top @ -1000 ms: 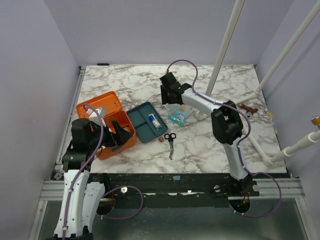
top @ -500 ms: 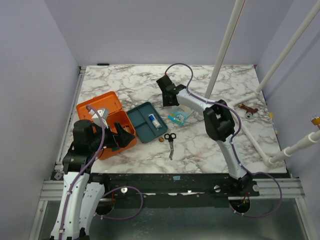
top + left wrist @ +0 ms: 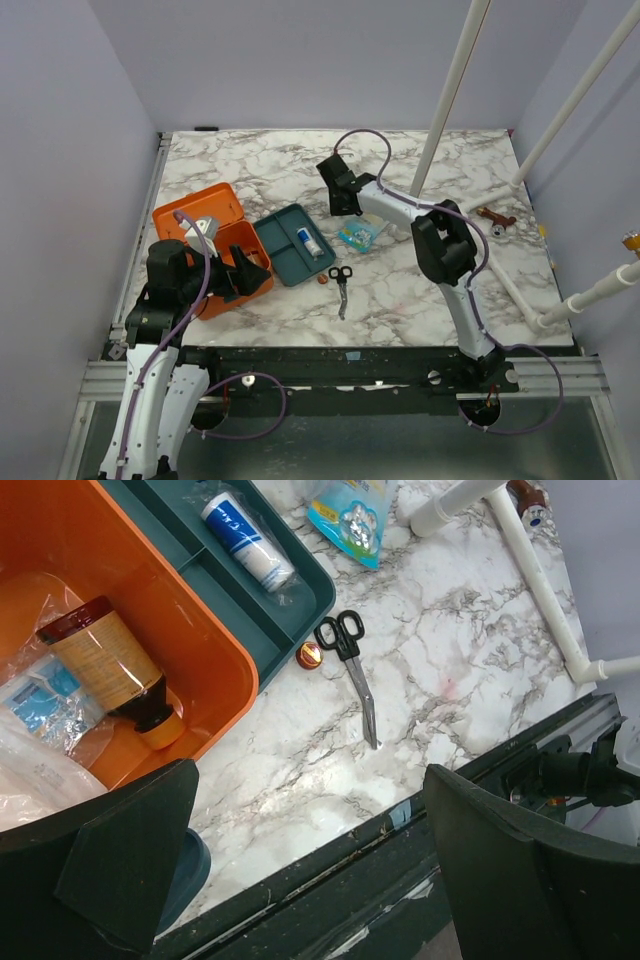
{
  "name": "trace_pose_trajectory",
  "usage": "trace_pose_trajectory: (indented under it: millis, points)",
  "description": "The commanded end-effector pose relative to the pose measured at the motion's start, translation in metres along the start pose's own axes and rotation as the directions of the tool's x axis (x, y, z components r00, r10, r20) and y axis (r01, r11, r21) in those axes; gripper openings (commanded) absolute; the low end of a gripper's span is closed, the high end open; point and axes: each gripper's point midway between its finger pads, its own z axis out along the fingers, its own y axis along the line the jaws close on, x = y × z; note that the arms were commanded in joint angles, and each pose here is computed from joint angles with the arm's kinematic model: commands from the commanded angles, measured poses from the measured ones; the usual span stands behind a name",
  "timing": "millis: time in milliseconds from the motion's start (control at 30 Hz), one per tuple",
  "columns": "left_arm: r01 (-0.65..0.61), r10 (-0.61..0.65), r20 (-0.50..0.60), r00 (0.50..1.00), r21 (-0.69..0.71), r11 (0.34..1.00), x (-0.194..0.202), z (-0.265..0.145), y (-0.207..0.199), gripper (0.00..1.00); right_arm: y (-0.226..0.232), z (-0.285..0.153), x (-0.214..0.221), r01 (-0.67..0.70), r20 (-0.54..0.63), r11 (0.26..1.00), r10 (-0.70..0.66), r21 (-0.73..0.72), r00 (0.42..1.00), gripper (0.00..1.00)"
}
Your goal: Organize the medicine kit
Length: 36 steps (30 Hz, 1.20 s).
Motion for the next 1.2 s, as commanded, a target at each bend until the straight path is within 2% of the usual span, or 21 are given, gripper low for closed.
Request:
trace_pose_trajectory:
  millis: [0,333,567,733,933,1033,1167]
  points:
    - [-0.023,0.023,0.03,0.999,-0.005,1.0,-0.005,0.0,0.0,0.98,-0.005,-0.026,-0.018,-0.014,0.064,0.999,0.016,-0.033,0.998,0.01]
    - [-0.028,0.03,0.064,0.997,-0.032,0.999,-0.009,-0.004,0.002,0.99,-0.002,-0.093,-0.044,0.03,0.187,0.99,-0.004,-0.136,0.982,0.01]
    - [-0.02,0.036,0.14,0.989,-0.114,0.993,-0.019,-0.015,0.01,0.99,0.025,-0.16,-0.052,0.164,0.3,0.945,-0.075,-0.282,0.951,0.01]
    - [0.007,0.042,0.23,0.972,-0.209,0.978,-0.028,-0.029,0.022,0.98,0.065,-0.217,-0.045,0.347,0.414,0.85,-0.172,-0.396,0.894,0.01]
    - [0.086,0.045,0.358,0.933,-0.343,0.936,-0.039,-0.053,0.042,0.99,0.106,-0.269,-0.029,0.481,0.498,0.722,-0.217,-0.497,0.84,0.01]
    - [0.132,0.051,0.425,0.904,-0.389,0.912,-0.044,-0.068,0.049,0.98,0.131,-0.288,-0.015,0.532,0.523,0.637,-0.228,-0.558,0.821,0.01]
    - [0.191,0.074,0.539,0.839,-0.42,0.887,-0.05,-0.091,0.055,0.99,0.162,-0.298,0.005,0.59,0.545,0.562,-0.271,-0.58,0.793,0.01]
